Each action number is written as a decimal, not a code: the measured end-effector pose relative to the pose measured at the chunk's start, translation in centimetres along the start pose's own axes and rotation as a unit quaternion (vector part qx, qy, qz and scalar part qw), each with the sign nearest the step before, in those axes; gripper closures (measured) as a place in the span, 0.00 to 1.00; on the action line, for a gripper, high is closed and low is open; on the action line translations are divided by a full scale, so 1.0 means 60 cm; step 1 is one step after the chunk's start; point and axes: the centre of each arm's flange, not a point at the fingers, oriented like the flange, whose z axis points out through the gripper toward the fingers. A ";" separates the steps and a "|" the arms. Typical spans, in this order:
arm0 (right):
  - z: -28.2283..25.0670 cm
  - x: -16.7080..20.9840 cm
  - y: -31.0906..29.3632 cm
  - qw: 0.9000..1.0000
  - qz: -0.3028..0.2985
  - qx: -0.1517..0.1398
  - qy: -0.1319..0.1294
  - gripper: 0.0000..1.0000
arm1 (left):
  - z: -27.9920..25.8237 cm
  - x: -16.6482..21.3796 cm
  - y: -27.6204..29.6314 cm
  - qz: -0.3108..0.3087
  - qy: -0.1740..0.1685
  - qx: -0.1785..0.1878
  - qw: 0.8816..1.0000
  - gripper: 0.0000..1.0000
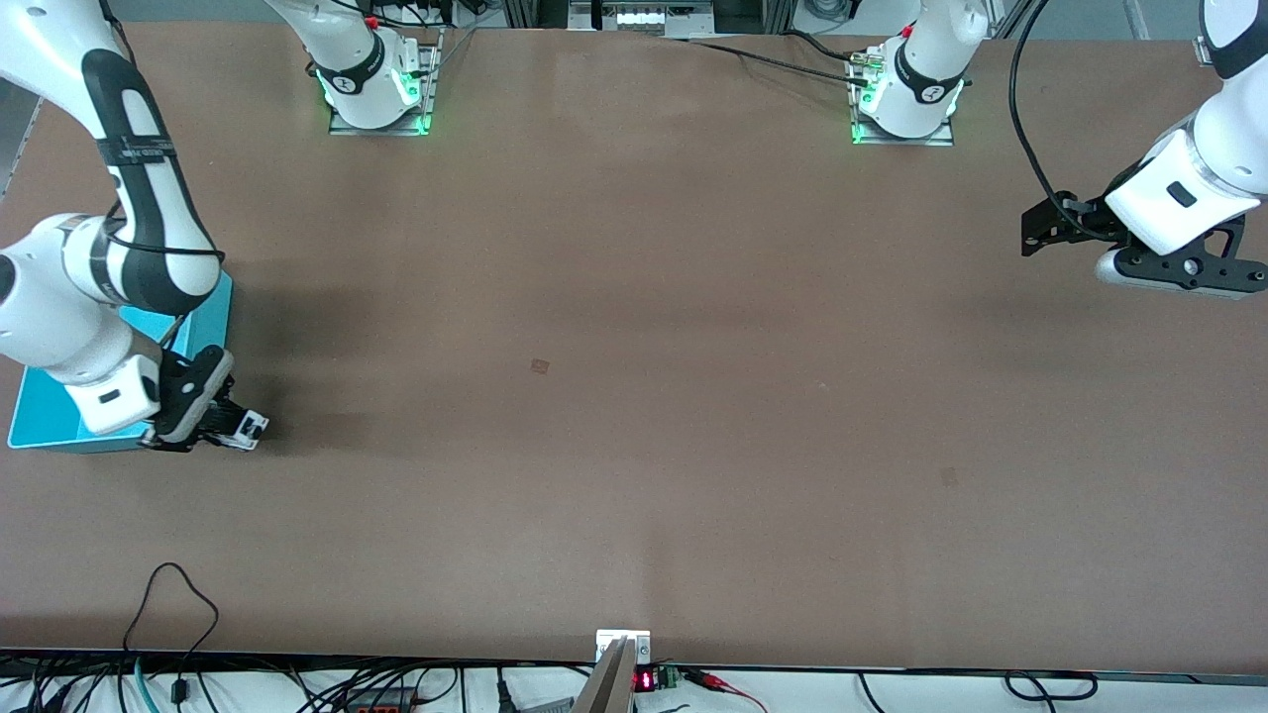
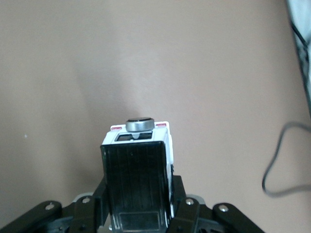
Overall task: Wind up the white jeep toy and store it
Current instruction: 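Carry the jeep over the cyan bin and lower it inside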
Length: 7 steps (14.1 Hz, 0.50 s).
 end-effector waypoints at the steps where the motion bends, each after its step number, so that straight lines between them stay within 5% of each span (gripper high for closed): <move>1: -0.014 -0.012 0.004 0.999 0.041 0.001 -0.002 0.48 | 0.000 0.000 0.000 0.000 0.000 0.000 1.000 0.00; 4: -0.054 -0.064 0.017 0.988 0.151 -0.008 -0.011 0.48 | 0.000 0.000 0.000 0.000 0.000 0.000 1.000 0.00; 7: -0.070 -0.144 0.025 0.966 0.258 -0.008 -0.031 0.48 | 0.000 0.000 0.000 0.000 -0.001 0.000 1.000 0.00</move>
